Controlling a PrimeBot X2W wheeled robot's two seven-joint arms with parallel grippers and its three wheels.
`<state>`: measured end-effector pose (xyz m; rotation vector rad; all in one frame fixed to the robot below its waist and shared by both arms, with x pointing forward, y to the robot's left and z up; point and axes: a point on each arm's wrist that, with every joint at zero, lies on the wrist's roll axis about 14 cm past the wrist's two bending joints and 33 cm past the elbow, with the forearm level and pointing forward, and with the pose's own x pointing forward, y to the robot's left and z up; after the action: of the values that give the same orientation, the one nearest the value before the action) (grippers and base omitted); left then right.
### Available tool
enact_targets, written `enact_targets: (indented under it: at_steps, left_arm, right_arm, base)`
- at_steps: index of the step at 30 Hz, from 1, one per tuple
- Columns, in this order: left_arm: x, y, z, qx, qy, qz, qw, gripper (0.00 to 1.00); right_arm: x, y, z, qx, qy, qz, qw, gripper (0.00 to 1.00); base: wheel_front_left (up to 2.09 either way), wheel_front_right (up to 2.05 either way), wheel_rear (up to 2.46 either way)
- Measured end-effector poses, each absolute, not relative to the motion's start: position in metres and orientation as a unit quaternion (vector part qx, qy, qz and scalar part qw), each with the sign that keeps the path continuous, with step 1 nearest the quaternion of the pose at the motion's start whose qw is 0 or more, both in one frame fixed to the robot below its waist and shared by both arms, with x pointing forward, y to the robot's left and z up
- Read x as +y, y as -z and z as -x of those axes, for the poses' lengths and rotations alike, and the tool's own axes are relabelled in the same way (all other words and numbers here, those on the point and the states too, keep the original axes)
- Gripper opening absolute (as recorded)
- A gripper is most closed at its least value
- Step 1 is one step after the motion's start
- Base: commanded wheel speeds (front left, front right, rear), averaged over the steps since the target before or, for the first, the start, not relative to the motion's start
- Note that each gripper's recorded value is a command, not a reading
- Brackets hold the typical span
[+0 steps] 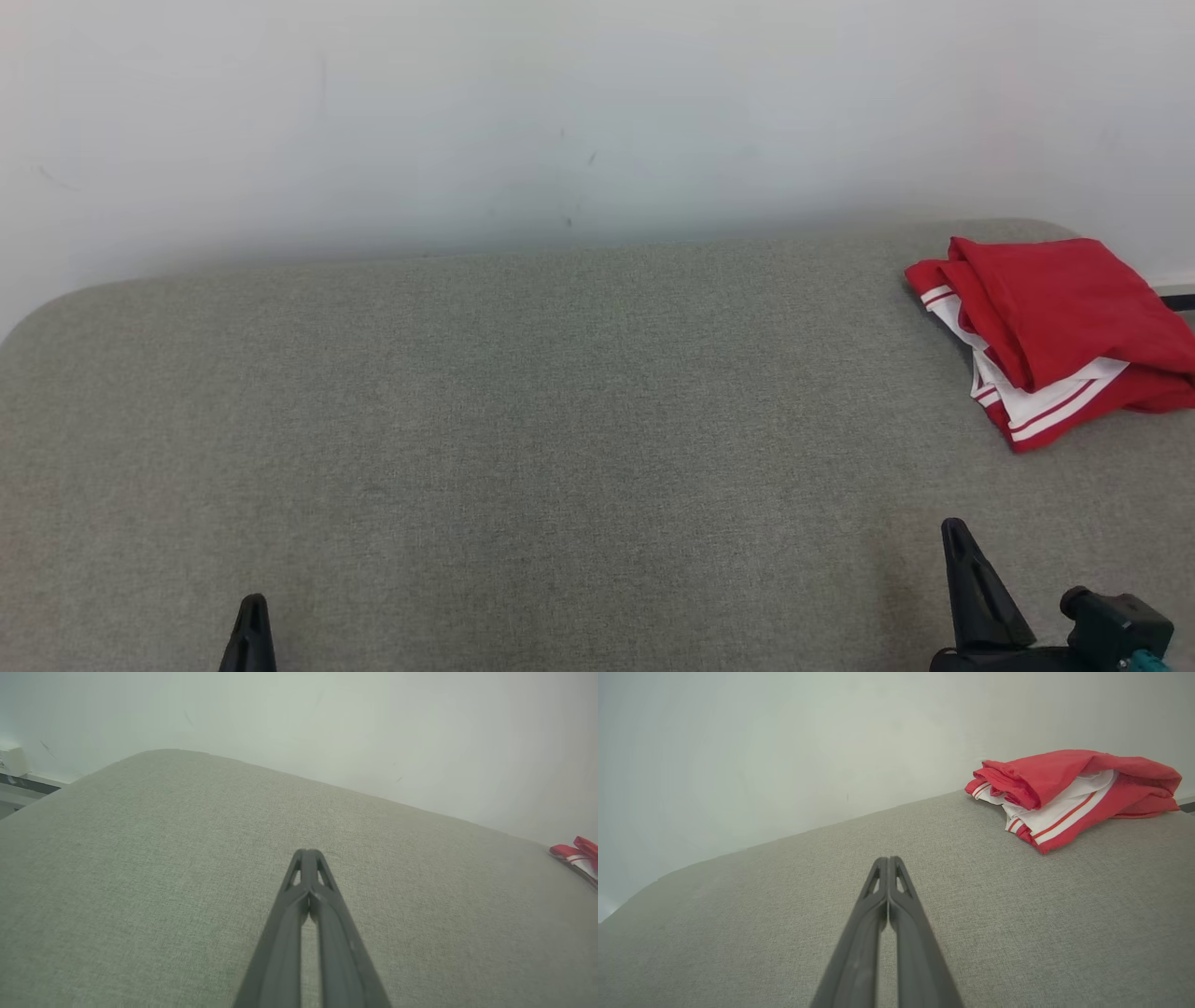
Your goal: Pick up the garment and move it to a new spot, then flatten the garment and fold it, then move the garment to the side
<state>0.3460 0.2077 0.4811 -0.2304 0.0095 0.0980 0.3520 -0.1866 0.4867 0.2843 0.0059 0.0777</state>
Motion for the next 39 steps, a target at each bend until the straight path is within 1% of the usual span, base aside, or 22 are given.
enact_targets:
  at_steps: [18, 39]
  left_arm:
    - [0.209, -0.481, -0.355, 0.013, -0.060, 0.263, 0.963, 0.00]
    - [0.208, -0.481, -0.364, 0.021, -0.060, 0.408, 0.911, 0.00]
  right_arm:
    - [-0.196, -0.488, -0.360, 0.013, -0.004, -0.280, 0.960, 0.00]
    - [-0.201, -0.490, -0.368, 0.016, 0.016, -0.415, 0.910, 0.00]
  base:
    - [0.00, 0.00, 0.00]
    - [0.00, 0.00, 0.00]
